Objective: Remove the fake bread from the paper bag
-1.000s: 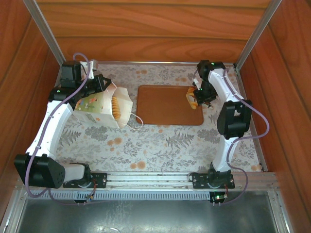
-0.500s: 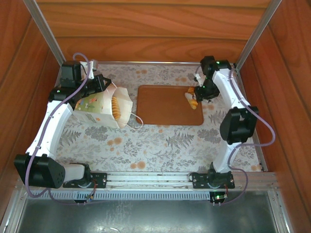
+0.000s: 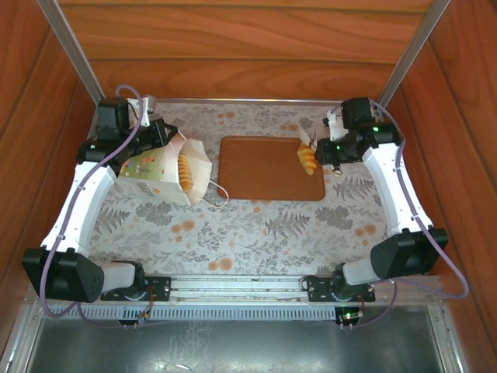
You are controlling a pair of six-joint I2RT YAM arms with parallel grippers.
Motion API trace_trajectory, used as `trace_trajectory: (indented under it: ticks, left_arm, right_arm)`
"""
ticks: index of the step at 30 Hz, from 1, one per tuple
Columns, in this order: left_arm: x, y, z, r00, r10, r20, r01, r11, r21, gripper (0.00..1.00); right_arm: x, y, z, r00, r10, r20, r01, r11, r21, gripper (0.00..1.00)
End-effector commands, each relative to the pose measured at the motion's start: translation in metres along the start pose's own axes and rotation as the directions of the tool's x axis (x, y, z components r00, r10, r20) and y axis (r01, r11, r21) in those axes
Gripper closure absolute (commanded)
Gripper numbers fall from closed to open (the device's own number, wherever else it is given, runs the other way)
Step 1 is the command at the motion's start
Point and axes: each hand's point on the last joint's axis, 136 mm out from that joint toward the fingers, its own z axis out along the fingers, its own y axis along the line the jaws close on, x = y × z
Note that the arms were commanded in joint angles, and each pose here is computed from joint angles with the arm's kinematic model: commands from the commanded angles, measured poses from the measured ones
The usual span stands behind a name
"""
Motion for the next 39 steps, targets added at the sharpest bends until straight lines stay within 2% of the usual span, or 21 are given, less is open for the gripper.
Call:
trace_trajectory:
  ticks: [1,6,9,12,14,20,26,31,34,39]
  left_arm:
    - [-0.01,-0.005,-0.009,0.999,0.013,0.053,-0.013,1.0,0.005,1.0]
    - [-0.011,-0.007,-0.011,0.998,0.024,0.059,-0.024,1.0,0.01,1.0]
    - [-0.014,-0.009,-0.013,0.997,0.037,0.07,-0.038,0.999,0.011,1.0]
    - [-0.015,-0.011,-0.013,0.996,0.047,0.076,-0.049,0.999,0.02,1.0]
    - [-0.015,-0.013,-0.014,0.995,0.056,0.079,-0.059,0.998,0.031,1.0]
    - [-0.017,-0.02,-0.017,0.992,0.057,0.108,-0.065,0.996,0.068,1.0]
    - [-0.014,-0.022,-0.018,0.991,0.061,0.117,-0.07,0.994,0.08,1.0]
    - [-0.014,-0.02,-0.017,0.991,0.061,0.116,-0.07,0.994,0.081,1.0]
    - [-0.013,-0.02,-0.016,0.992,0.057,0.114,-0.067,0.994,0.082,1.0]
    - [-0.015,-0.019,-0.015,0.991,0.051,0.121,-0.062,0.995,0.082,1.0]
  right_arm:
    - [-0.02,-0.028,0.024,0.997,0.074,-0.016,-0.072,0.992,0.106,0.5]
    - [-0.027,-0.049,0.062,0.978,0.134,-0.161,-0.124,0.99,0.071,0.45]
    - [-0.035,-0.05,0.072,0.974,0.124,-0.19,-0.12,0.992,0.032,0.42]
    - [-0.034,-0.06,0.081,0.959,0.132,-0.249,-0.117,0.99,0.075,0.4]
    - [-0.03,-0.058,0.088,0.944,0.13,-0.303,-0.119,0.991,0.053,0.4]
    - [-0.017,-0.041,0.095,0.901,0.144,-0.41,-0.172,0.985,-0.031,0.42]
    - [-0.003,-0.045,0.096,0.879,0.151,-0.452,-0.167,0.986,0.005,0.42]
    - [-0.004,-0.054,0.1,0.879,0.137,-0.458,-0.136,0.99,0.036,0.5]
    - [0.002,-0.054,0.096,0.856,0.133,-0.5,-0.13,0.991,0.041,0.55]
    - [0.019,-0.042,0.09,0.841,0.109,-0.531,-0.141,0.99,-0.02,0.59]
